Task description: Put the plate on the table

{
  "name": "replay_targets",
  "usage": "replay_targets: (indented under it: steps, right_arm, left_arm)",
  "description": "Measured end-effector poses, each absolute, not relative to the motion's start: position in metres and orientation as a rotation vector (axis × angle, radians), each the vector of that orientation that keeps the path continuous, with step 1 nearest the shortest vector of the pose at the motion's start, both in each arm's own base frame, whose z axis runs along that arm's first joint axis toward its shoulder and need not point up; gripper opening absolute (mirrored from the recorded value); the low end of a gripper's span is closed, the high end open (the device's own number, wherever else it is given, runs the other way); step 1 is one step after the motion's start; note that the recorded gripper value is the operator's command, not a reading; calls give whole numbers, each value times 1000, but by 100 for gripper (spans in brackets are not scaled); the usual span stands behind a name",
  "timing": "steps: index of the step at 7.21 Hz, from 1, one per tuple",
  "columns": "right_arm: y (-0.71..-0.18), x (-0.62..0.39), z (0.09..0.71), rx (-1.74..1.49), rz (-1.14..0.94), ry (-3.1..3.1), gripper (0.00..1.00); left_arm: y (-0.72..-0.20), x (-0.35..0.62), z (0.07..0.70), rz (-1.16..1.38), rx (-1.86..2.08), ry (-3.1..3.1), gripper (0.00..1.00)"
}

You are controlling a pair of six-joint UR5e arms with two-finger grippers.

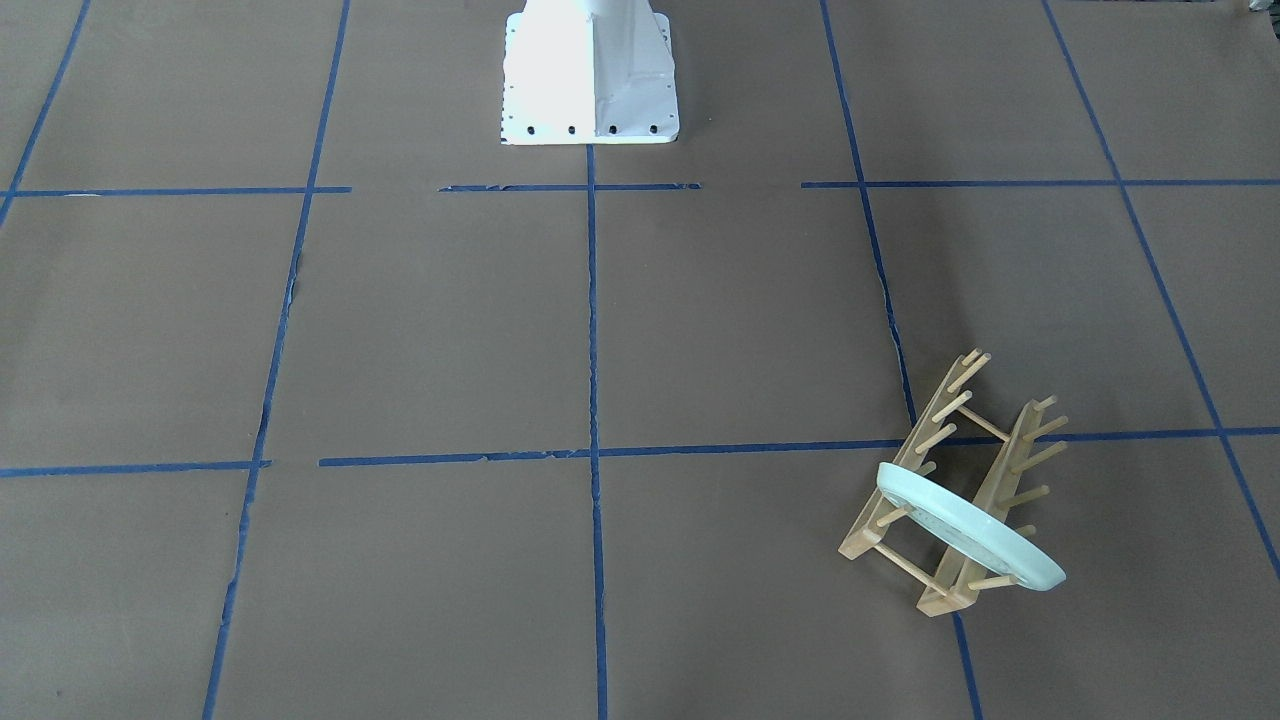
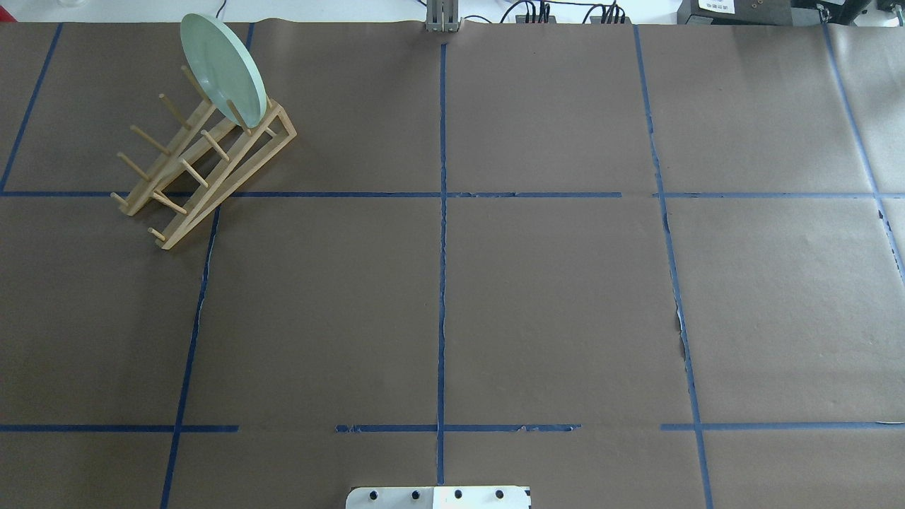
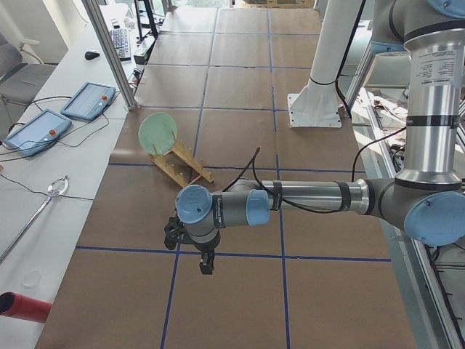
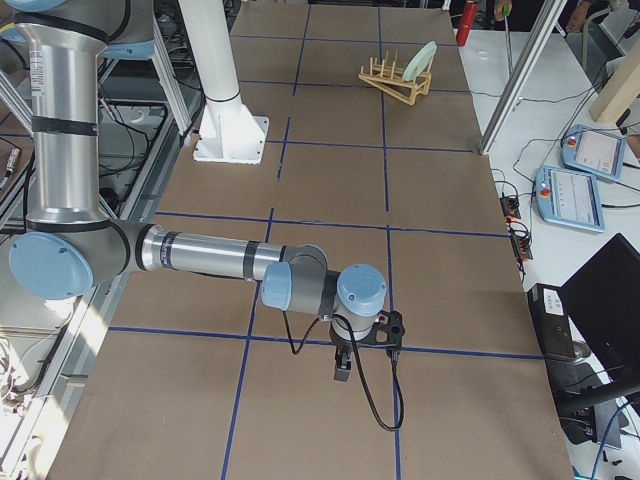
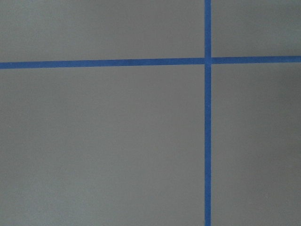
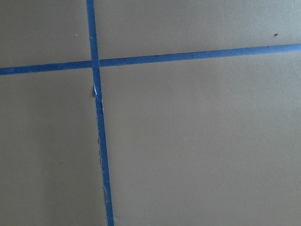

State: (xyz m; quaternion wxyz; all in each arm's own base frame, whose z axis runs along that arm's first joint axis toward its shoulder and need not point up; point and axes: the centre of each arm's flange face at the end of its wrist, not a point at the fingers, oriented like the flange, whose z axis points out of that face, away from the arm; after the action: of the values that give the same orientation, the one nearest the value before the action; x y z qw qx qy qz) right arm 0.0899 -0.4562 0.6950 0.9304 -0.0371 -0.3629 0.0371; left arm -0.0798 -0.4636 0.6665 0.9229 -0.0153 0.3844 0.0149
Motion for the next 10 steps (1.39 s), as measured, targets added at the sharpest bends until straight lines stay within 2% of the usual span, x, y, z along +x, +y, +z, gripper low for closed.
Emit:
replay_targets:
  steps: [3, 7, 10]
  right_arm:
    - [-456, 90, 695, -76, 76, -743, 100]
    - [-456, 90, 695, -76, 76, -743, 100]
    - [-456, 90, 695, -76, 76, -743, 100]
  left_arm:
    - [-480, -80, 650, 46, 2, 797, 100]
    - [-552, -81, 569, 114, 190, 785, 100]
    - [-572, -71, 521, -36, 382, 828, 100]
